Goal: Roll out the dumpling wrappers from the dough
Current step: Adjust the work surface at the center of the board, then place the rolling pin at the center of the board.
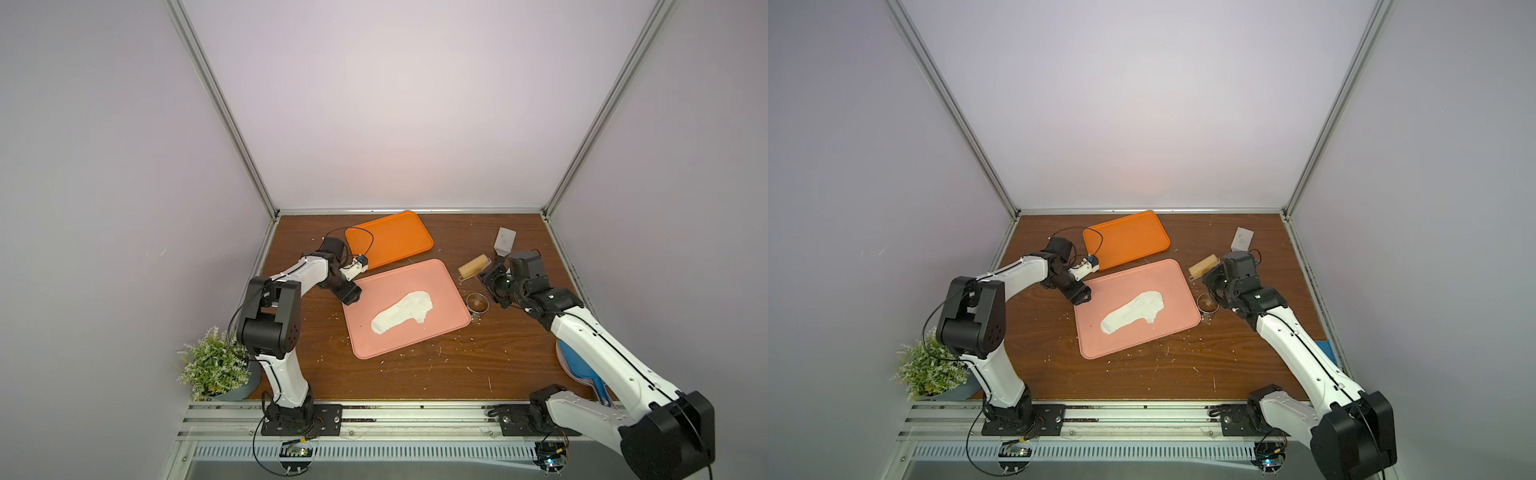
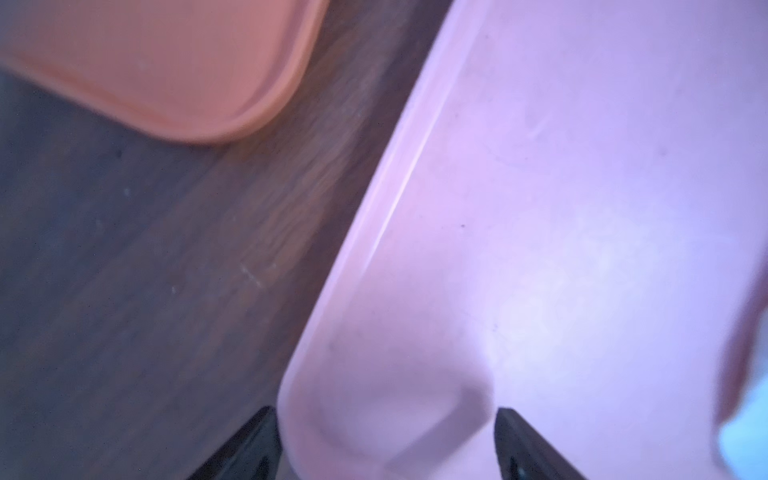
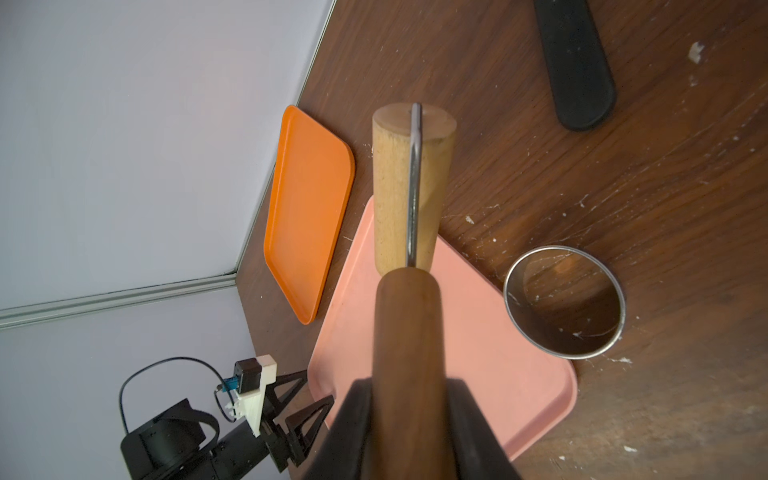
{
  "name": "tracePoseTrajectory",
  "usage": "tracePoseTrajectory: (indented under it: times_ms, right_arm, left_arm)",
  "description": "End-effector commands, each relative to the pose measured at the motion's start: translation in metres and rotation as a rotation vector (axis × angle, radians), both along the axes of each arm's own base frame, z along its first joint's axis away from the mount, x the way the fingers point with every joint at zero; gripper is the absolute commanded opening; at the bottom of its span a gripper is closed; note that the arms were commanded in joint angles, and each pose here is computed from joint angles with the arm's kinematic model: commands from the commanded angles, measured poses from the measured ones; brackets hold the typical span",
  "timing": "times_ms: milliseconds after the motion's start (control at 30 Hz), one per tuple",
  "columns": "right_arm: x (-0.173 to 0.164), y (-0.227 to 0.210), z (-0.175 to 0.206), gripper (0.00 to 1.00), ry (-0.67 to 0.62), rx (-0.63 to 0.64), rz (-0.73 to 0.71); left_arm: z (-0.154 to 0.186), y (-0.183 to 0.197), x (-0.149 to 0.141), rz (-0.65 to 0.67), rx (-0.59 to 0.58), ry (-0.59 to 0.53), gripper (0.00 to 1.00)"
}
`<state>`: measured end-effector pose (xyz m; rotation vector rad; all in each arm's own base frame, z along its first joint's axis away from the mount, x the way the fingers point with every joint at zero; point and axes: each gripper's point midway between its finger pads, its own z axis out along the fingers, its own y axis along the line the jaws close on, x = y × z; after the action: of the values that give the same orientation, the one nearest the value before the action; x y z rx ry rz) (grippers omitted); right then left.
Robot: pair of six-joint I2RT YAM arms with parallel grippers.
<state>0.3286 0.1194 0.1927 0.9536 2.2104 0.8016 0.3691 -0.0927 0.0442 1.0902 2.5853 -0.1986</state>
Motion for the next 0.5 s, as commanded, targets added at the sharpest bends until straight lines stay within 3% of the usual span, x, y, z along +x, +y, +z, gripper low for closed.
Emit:
tracePoseTrajectory:
  times_ms: [0,167,333,467]
  right_arm:
    - [0.031,0.0,0.033,0.0,-0.146,0.066,0.001]
    - [0.063,-0.008,0.04,0.0,-0.207,0.105,-0.046]
    - [0.101,-0.021,0.032,0.0,-0.241,0.085,-0.114]
    - [0.141,-0.018,0.018,0.0,-0.242,0.143,-0.111]
  left_arm:
    - [0.033,-0.012,-0.019,-0.007,-0.064,0.0,1.0]
    - [0.059,-0.012,-0.031,0.056,-0.099,-0.054,1.0]
    - [0.046,-0.014,-0.067,0.083,-0.154,-0.004,1.0]
    - [0.037,-0.014,-0.089,0.082,-0.182,-0.029,1.0]
